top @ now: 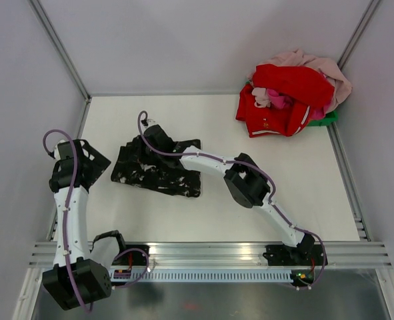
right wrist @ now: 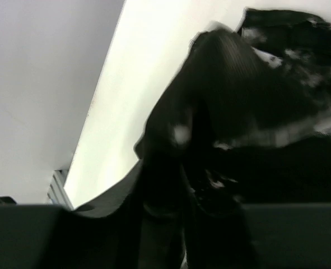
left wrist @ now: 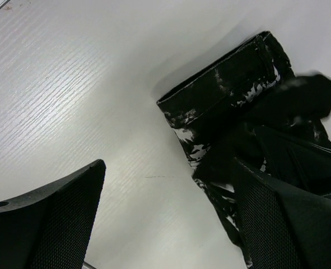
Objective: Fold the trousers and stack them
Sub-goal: Fold the trousers, then neatly place the folded trousers to the corner
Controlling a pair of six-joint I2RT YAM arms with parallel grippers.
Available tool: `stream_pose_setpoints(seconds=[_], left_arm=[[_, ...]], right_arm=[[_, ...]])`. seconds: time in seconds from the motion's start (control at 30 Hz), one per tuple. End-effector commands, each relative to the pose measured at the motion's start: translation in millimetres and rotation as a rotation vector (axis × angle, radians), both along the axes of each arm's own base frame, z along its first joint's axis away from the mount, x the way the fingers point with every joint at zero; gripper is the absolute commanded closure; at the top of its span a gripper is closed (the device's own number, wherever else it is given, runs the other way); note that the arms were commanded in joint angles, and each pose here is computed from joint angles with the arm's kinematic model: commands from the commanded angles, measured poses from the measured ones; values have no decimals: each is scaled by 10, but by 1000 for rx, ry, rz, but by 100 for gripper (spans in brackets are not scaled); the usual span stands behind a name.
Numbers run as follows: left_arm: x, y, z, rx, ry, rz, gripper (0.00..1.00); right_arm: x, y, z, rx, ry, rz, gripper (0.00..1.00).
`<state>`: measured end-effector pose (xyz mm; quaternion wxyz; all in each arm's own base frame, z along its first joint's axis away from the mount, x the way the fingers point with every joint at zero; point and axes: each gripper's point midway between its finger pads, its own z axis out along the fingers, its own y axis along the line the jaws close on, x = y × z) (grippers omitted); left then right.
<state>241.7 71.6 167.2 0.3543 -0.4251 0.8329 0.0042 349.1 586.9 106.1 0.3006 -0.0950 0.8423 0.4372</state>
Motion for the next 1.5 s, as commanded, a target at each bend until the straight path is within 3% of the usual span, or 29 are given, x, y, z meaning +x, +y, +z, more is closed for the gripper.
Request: stream_pose_setpoints(seconds=[0.0, 0.17, 0.3, 0.43, 0.5, 0.53, 0.6, 0.63, 0.73, 0.77, 0.9, 1.1, 1.3, 1.47], left_arm=[[38, 11, 38, 17, -18, -27, 3], [117, 5, 65, 14, -39, -44, 2], [247, -182, 25, -45, -80, -166, 2], [381, -624, -120, -230, -143, -363, 2], [474, -945, -44, -377, -239, -490, 14], [507, -1028, -12, -418, -271, -516, 29], [595, -1122, 55, -456, -337, -526, 49], [621, -1159, 48, -451, -338, -527, 67], [720, -1101, -47, -418, -330, -472, 98], [728, -1133, -154, -445, -303, -464, 98], [731, -1145, -601, -473, -202, -407, 98], [346, -799, -1452, -382, 190, -209, 98], [325, -715, -1658, -365, 260, -178, 98], [411, -736, -1520, -351, 225, -251, 98]], right_arm=[[12, 248, 478, 114, -88, 37, 59], [-97, 61, 621, -4, -143, 106, 29], [122, -372, 925, -173, -255, -27, 25], [283, -871, 1299, -215, -285, -144, 21], [409, -1194, 1257, -229, -236, -194, 25], [524, -1364, 1232, -229, -214, -221, 28], [551, -1613, 1096, -240, -183, -246, 53], [649, -1736, 1090, -218, -174, -274, 74], [603, -2006, 878, -221, -121, -299, 95], [555, -2053, 798, -224, -110, -296, 100], [405, -2049, 554, -237, -59, -241, 100], [166, -2122, 211, -267, 22, -189, 100], [-40, -2250, -105, -312, 90, -168, 100], [-152, -2291, -250, -323, 127, -149, 100]])
